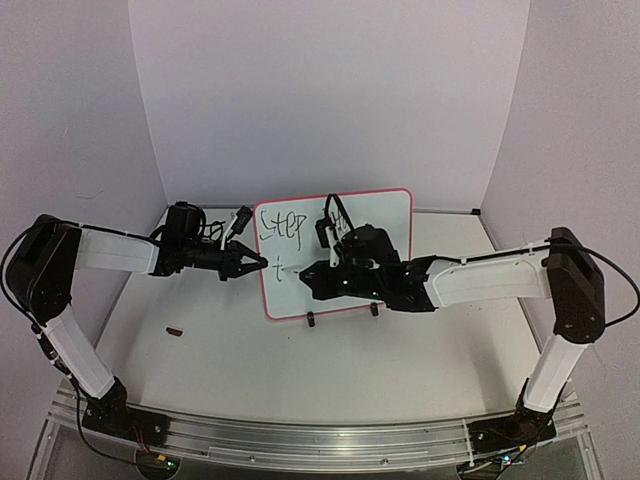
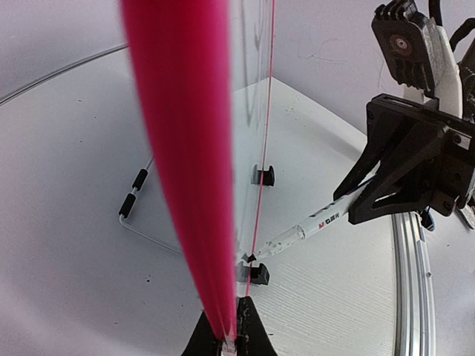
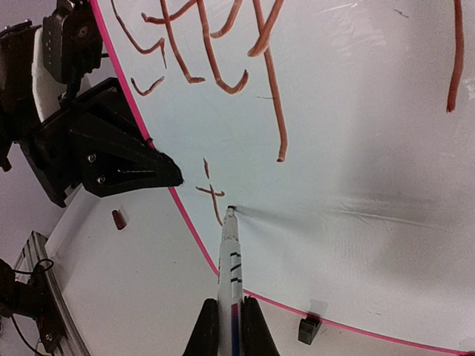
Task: Write a sentence on the whiteboard
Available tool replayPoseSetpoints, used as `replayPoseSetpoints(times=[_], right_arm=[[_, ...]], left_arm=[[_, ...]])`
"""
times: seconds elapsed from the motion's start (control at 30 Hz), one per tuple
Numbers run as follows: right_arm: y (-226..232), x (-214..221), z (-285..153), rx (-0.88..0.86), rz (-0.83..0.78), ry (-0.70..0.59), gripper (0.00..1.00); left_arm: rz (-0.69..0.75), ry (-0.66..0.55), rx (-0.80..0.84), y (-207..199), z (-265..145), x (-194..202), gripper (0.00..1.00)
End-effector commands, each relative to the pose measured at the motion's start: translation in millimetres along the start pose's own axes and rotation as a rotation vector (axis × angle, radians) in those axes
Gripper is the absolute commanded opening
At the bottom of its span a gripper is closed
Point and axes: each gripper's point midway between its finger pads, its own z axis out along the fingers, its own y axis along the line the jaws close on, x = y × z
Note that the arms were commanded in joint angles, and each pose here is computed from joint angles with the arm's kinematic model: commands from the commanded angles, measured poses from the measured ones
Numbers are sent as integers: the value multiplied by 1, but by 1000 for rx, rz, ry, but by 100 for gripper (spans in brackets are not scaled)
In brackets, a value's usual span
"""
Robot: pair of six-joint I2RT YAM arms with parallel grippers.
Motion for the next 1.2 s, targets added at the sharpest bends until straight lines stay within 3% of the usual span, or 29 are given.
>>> replayPoseSetpoints(times=[0.0, 0.43, 1.17], right_arm=[[5, -14, 9, -17, 1, -25, 0], [-10, 10, 6, 28, 21, 33, 0], [2, -30, -15, 32, -28, -57, 0]], left_arm=[[-11, 74, -120, 20, 1, 22, 0], [-12, 76, -118, 21, 2, 23, 0], [-14, 76, -118, 22, 2, 23, 0]])
